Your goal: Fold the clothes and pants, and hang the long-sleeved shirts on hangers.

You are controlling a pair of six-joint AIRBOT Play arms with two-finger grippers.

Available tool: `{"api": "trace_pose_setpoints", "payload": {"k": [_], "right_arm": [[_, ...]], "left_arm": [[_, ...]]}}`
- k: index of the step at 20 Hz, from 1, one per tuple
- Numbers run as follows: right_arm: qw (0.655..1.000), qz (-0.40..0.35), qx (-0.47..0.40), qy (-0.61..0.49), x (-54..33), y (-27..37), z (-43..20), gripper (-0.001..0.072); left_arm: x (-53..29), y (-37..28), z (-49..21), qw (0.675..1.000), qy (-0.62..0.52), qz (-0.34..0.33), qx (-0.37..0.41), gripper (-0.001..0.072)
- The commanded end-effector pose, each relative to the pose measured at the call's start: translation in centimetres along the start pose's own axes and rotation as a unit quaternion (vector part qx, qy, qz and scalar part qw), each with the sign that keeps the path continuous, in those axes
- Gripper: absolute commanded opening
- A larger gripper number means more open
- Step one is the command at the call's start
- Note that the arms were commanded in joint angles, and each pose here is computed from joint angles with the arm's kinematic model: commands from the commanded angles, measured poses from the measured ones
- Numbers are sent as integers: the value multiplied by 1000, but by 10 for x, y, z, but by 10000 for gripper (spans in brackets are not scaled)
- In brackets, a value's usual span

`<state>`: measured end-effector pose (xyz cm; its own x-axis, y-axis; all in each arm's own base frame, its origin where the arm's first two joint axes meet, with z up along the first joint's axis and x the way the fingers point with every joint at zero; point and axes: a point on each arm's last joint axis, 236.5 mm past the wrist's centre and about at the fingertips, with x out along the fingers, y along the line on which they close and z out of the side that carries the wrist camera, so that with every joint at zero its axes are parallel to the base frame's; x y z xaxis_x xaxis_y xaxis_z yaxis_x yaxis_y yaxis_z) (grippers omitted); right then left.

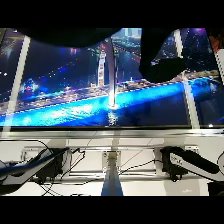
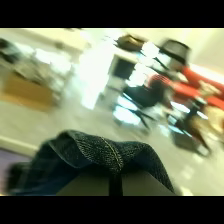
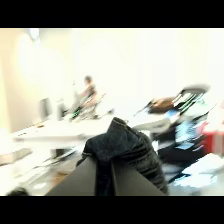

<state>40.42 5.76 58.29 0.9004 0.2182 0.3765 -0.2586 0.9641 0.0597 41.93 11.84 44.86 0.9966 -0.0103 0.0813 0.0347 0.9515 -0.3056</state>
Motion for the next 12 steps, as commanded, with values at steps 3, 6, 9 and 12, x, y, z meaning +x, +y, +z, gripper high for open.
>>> {"api": "trace_pose_setpoints", "payload": {"k": [3,6,9,12], "right_arm": [[973,-109,-177,98,-28,-55,-21,27],[928,-194,-193,251,-68,-128,-81,28],[850,-296,-153,408,-147,-212,-142,27],[779,-384,-88,488,-226,-269,-175,27]], "left_arm": [[26,-91,-143,958,235,-153,-57,26],[35,-134,-269,902,385,-195,-16,26],[27,-158,-361,850,481,-207,60,25],[22,-153,-412,815,528,-187,147,24]]}}
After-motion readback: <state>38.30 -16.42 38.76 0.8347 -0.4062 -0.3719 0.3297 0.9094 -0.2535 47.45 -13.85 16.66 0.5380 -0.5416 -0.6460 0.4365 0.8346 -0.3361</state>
